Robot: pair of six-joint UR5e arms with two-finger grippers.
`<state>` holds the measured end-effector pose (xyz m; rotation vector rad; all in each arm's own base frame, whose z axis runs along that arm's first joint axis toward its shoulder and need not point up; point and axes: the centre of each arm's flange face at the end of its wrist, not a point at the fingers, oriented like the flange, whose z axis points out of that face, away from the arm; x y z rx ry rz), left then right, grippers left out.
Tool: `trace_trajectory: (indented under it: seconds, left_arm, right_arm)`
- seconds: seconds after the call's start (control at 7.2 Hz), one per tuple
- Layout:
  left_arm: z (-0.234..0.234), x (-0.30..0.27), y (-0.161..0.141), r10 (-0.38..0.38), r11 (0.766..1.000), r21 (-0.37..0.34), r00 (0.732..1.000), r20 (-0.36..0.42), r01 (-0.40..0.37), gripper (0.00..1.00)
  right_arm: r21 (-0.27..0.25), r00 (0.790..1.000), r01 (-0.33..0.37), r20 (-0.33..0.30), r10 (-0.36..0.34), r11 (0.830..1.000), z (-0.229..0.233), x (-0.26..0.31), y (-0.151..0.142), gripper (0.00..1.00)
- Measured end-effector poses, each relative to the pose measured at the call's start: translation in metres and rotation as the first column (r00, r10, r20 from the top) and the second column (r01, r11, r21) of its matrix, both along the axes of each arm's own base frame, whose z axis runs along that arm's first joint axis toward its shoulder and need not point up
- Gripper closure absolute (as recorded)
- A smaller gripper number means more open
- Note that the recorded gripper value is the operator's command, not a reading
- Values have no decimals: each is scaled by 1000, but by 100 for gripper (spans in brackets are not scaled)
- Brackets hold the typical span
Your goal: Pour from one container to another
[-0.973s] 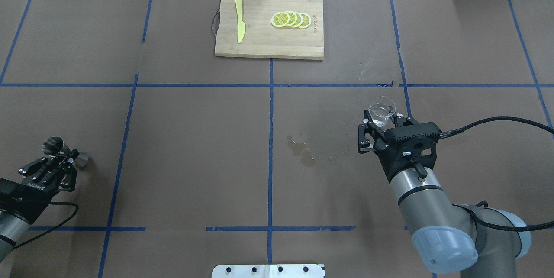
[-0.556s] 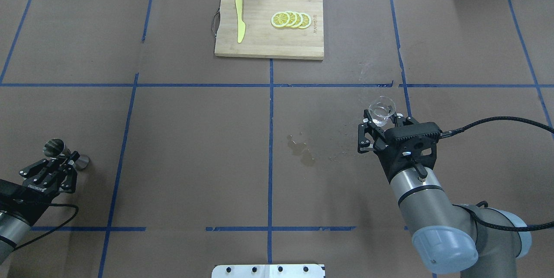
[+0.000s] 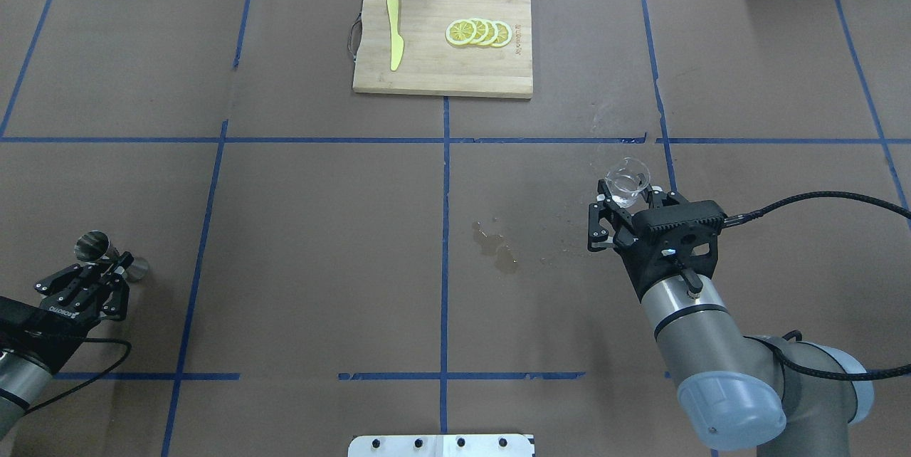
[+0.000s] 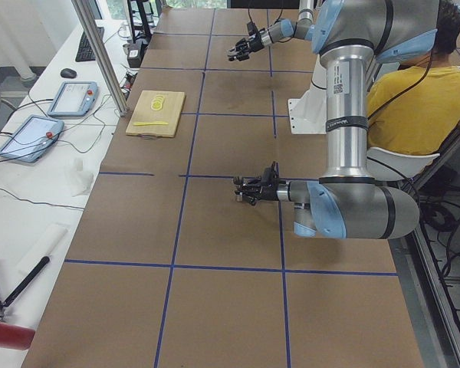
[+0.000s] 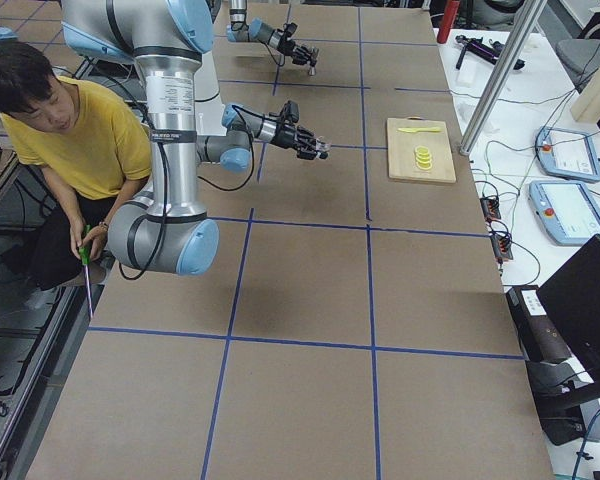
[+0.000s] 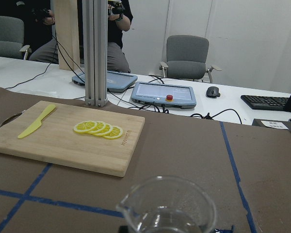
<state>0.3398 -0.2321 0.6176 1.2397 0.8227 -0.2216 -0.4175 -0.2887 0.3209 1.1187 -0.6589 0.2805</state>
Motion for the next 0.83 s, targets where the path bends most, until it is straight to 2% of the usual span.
trace_trajectory:
  seconds: [0.83]
  left_arm:
    - [0, 1, 0, -6, 1000, 2, 1000, -1, 6, 0]
  right_arm:
    - [3, 1000, -2, 15, 2, 1000, -6, 2, 1, 100]
